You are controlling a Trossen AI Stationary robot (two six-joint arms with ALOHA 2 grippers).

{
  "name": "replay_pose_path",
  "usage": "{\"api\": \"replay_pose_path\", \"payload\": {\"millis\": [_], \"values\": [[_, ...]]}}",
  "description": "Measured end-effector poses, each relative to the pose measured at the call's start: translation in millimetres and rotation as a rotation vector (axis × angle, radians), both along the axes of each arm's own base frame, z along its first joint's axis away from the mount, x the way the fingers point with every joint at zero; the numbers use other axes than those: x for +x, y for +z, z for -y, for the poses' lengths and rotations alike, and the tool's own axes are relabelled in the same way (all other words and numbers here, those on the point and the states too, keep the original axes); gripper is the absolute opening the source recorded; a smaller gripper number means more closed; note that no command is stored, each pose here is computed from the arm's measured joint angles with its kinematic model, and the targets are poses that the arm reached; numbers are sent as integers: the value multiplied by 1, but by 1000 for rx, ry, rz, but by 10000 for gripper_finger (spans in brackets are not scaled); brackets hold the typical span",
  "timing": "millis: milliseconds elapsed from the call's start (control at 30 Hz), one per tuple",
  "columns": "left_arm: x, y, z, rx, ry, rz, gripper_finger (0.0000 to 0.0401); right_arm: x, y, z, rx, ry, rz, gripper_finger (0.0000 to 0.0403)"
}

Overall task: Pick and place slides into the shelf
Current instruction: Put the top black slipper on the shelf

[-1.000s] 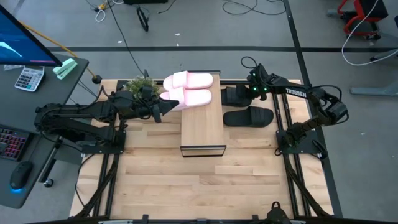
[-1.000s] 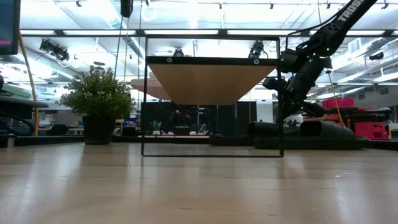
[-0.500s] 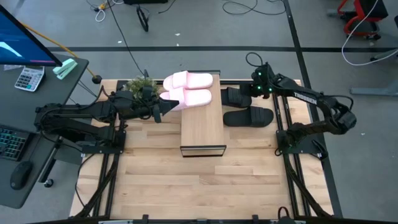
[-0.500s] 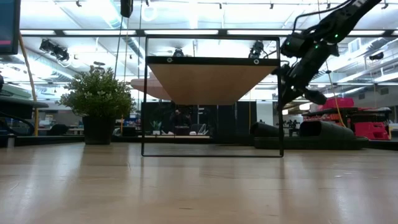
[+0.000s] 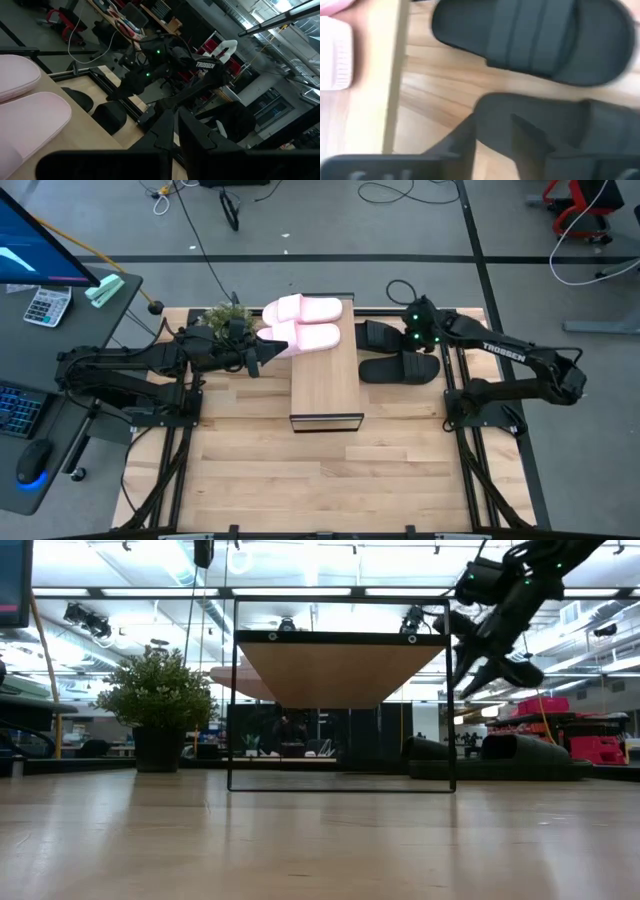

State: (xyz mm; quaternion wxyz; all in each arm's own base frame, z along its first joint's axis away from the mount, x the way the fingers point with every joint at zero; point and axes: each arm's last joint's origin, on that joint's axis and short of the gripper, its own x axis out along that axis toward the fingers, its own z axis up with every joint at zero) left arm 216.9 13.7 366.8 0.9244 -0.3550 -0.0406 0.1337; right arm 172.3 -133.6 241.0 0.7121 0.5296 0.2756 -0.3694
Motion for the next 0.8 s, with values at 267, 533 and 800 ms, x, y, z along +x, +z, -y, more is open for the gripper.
{"api": "replay_pose_path", "payload": {"millis": [267,533,800], "values": [[0,0,0,14,0,-4,22,20,-21,17,30,-161,-16,272],[0,0,0,10,0,-2,27,26,-53,36,104,-248,-104,357],[0,0,0,6,1,-1,27,32,-61,48,85,-260,-63,359]]}}
